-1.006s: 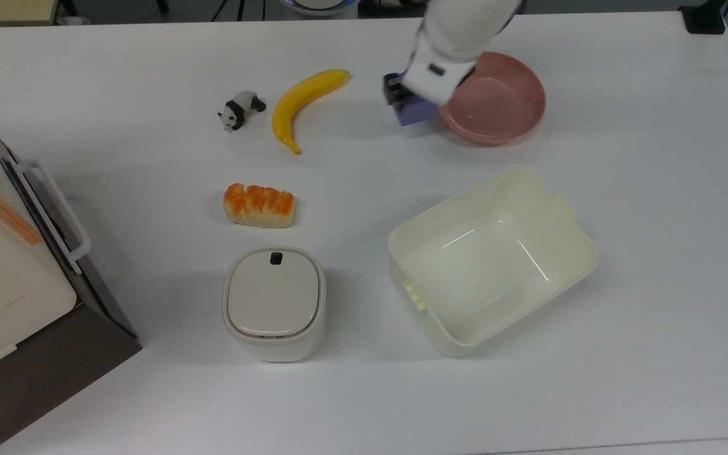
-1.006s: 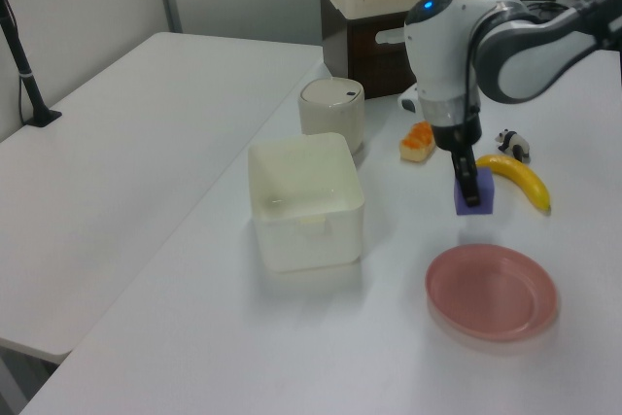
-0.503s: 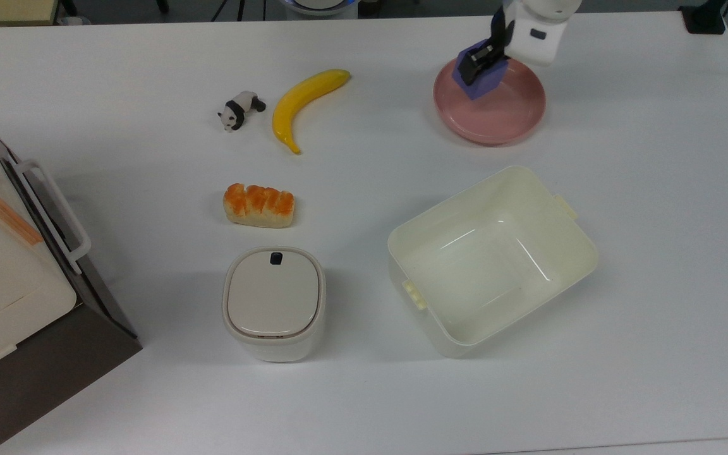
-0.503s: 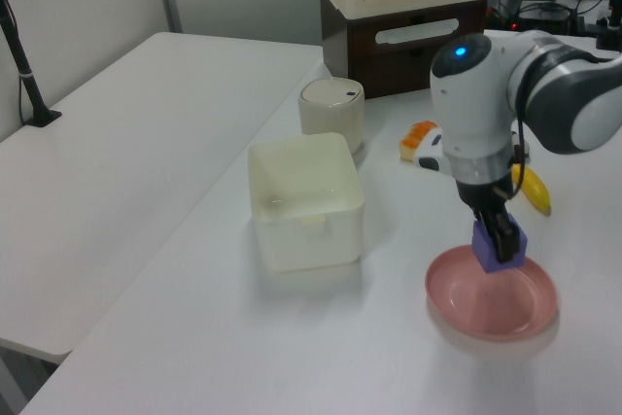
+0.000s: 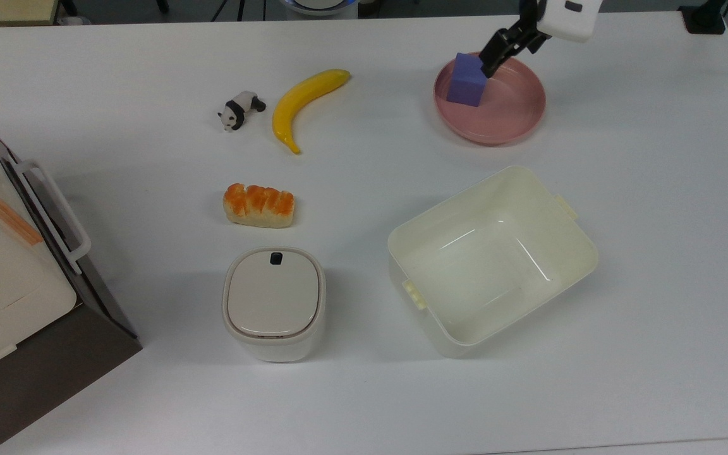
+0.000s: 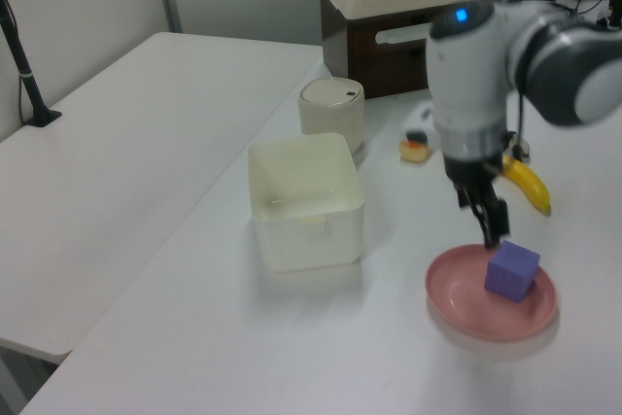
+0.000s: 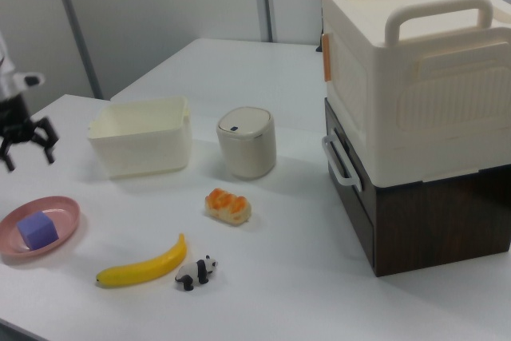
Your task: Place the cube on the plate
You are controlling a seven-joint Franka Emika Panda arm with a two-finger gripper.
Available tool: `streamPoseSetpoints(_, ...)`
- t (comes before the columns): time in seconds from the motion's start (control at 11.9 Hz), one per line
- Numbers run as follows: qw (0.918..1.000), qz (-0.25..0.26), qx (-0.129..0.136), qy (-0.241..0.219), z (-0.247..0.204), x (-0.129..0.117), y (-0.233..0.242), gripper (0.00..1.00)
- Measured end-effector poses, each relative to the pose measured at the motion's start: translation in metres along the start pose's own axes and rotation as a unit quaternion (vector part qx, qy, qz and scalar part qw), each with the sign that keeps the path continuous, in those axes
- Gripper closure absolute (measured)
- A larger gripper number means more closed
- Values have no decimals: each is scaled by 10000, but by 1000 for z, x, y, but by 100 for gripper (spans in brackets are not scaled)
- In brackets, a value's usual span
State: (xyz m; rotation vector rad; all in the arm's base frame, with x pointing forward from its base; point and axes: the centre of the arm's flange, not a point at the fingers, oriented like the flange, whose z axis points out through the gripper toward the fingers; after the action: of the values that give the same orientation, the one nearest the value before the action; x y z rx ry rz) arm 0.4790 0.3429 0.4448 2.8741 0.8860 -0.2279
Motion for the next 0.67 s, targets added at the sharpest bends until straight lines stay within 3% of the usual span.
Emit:
streamPoseSetpoints(0.17, 9974, 664, 89, 266, -46, -2, 82, 0)
streamPoseSetpoints(0.34, 9906, 1301, 161, 396, -59, -17, 160, 0)
streamPoseSetpoints(0.5, 9779, 2019, 215, 506, -68, -46, 232, 0)
streamPoseSetpoints(0.67, 9611, 2697, 260, 540, -87, -94, 291, 0)
